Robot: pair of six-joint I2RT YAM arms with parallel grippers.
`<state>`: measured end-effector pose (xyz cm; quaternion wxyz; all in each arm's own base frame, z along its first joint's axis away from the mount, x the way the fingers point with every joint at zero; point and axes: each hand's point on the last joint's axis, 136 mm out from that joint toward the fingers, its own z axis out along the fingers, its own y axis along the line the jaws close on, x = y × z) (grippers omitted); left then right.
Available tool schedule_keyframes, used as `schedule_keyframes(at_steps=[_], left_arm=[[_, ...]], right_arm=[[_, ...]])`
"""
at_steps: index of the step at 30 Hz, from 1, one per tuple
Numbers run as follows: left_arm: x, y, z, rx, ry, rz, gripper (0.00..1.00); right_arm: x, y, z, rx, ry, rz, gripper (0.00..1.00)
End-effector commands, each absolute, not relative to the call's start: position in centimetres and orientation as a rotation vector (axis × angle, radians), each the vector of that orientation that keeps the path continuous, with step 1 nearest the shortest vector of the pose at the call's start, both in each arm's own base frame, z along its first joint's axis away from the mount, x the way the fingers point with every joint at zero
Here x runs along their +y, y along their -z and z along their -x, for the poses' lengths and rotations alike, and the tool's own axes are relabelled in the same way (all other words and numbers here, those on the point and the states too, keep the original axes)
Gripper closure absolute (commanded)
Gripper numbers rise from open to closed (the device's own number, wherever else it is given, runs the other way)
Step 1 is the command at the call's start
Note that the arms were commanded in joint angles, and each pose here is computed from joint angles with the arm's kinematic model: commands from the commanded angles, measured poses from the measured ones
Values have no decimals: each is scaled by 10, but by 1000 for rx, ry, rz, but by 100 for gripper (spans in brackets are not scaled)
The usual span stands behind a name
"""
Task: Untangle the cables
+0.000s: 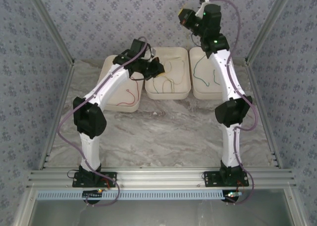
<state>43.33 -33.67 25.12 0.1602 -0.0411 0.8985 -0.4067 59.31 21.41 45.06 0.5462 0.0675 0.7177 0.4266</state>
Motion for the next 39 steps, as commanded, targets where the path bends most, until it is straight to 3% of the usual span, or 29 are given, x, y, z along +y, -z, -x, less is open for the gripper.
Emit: schedule_keyframes(at_steps=[1, 8, 17, 20, 29, 39], left_arm=[[-344, -248, -433, 2542, 1195, 84, 100], [-332, -184, -464, 2645, 1128, 217, 100], [-341, -144, -477, 2736, 1062, 257, 100], [-338, -142, -479, 2735, 1030, 286, 100], [-317, -144, -490, 2721, 915, 365, 100], [-320, -151, -508, 2687, 902, 399, 100]], right_arm=[[230, -404, -599, 1820, -966, -110, 100], [247, -293, -618, 2068, -944, -155, 100], [244, -185, -633, 2284, -932, -279, 100], [241, -171, -637, 2306, -956, -326, 85], [235, -218, -634, 2251, -971, -339, 45], [209, -327, -592, 2116, -836, -214, 45]])
